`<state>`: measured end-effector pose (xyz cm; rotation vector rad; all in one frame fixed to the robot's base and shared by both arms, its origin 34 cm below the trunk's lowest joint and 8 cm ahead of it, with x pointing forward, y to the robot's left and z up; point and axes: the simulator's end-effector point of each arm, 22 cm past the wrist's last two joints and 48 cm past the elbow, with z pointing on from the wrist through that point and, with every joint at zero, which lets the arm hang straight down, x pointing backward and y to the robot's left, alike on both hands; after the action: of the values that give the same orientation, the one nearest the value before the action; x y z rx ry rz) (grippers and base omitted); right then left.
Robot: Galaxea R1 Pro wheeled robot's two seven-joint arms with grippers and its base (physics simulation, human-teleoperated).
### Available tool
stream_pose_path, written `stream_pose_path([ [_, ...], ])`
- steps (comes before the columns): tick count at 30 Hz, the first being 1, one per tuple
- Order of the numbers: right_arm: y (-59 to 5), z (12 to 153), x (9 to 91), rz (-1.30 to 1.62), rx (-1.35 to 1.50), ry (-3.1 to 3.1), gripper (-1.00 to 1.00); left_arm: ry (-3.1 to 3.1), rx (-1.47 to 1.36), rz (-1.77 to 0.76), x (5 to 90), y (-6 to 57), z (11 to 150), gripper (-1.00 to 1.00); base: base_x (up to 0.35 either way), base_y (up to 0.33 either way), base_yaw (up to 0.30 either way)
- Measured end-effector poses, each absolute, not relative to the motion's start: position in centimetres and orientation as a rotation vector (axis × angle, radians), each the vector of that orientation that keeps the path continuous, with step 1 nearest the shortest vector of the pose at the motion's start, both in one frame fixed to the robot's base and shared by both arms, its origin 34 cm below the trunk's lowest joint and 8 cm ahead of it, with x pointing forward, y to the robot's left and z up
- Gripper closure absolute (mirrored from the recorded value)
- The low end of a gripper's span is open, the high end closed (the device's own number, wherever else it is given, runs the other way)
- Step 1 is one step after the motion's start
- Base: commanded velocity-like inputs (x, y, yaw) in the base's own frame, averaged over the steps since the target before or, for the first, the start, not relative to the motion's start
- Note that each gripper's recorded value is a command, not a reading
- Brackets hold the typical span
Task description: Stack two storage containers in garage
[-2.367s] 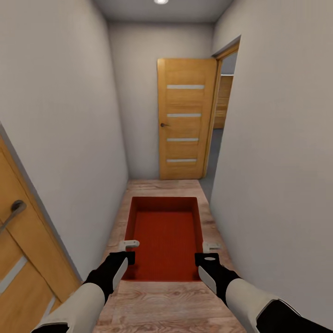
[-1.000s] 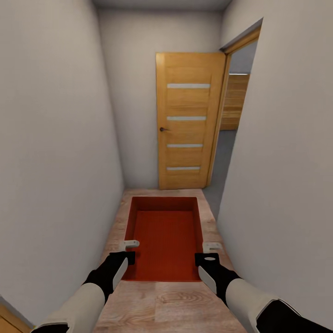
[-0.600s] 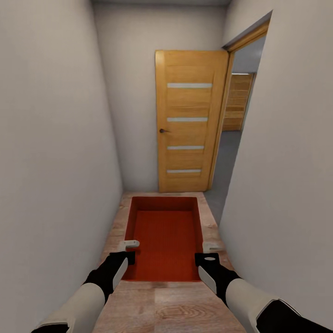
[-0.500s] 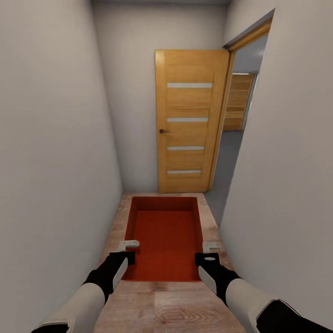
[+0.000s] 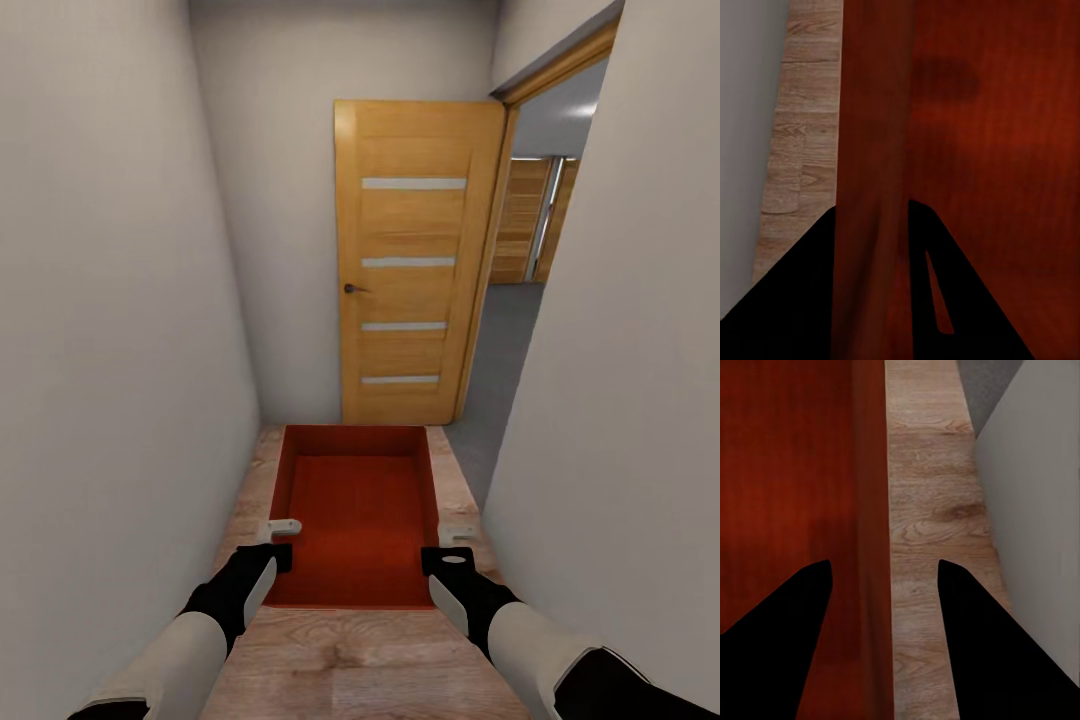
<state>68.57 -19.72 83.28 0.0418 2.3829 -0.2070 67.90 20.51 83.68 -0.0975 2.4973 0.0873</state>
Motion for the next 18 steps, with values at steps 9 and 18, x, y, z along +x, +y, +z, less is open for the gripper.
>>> stream_pose_path([
  [9, -19.72, 83.28, 68.57, -0.207, 0.042, 2.383, 1.00, 2.497, -0.097, 0.087, 67.90, 20.51, 83.68, 1.00, 0.322, 0.000, 0.000],
  [18, -19.71, 83.29, 68.57, -0.207, 0.042, 2.383, 1.00, 2.497, -0.097, 0.087, 67.90, 20.52, 83.69, 1.00, 0.322, 0.000, 0.000],
])
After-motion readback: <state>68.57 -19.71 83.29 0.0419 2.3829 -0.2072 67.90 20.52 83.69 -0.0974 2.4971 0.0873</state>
